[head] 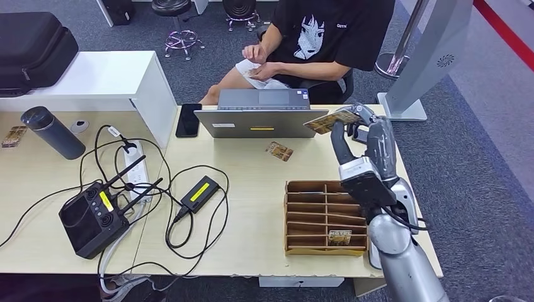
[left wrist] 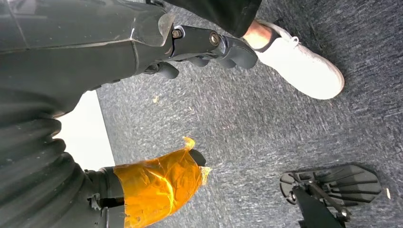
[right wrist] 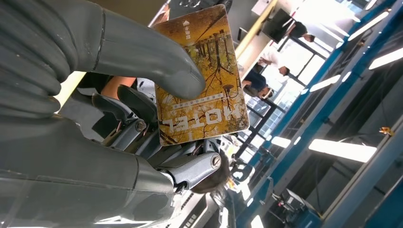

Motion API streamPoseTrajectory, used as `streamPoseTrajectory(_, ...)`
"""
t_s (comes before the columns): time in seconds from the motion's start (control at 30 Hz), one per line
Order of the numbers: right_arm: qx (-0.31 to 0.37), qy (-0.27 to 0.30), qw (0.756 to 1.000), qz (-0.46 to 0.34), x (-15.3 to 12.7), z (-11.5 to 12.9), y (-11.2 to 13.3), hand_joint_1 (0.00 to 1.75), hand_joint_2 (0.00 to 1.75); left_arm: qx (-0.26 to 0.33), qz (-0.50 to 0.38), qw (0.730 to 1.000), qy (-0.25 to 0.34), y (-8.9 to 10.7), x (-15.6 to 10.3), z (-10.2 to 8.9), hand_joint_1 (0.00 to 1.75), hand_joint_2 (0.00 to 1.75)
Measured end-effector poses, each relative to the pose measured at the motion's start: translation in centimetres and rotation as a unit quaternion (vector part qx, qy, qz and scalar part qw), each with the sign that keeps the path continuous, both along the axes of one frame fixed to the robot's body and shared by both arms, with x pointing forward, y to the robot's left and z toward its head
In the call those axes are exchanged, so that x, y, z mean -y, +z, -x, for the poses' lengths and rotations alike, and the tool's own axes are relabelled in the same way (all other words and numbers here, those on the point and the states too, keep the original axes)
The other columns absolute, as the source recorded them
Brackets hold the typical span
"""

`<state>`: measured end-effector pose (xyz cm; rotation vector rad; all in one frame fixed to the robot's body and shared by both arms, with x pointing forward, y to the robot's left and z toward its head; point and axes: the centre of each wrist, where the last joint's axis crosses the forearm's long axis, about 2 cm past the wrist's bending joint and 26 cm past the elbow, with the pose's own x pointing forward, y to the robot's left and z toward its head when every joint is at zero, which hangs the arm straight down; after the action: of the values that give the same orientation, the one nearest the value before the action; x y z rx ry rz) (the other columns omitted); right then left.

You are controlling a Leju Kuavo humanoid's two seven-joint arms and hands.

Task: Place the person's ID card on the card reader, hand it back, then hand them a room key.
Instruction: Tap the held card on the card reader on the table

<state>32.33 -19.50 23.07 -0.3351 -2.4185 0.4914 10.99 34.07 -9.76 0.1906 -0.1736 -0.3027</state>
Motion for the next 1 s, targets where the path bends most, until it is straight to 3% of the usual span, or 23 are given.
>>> streamPoseTrajectory(0.17,-0.045,0.003,0.999,-0.019,3.0,3.1,-4.2,1.75,1.75,-0.010,0.000,1.000,0.019,-0.3,-0.6,1.4,0.00,1.75)
streamPoseTrajectory(0.37,-0.099,-0.025,0.995,0.020,5.7,5.5,-7.9,1.75,1.75,-0.016,-0.001,0.999,0.039,-0.4,-1.1,2.3,0.00,1.75)
streamPoseTrajectory(0.57,-0.148,-0.093,0.979,0.101,7.0,5.9,-10.6,1.75,1.75,-0.019,-0.001,0.999,0.040,-0.4,-1.1,2.5,0.00,1.75)
streamPoseTrajectory(1.0,-0.203,-0.126,0.956,0.171,7.7,5.8,-13.1,1.75,1.75,-0.019,-0.002,0.999,0.037,-0.4,-1.1,2.5,0.00,1.75)
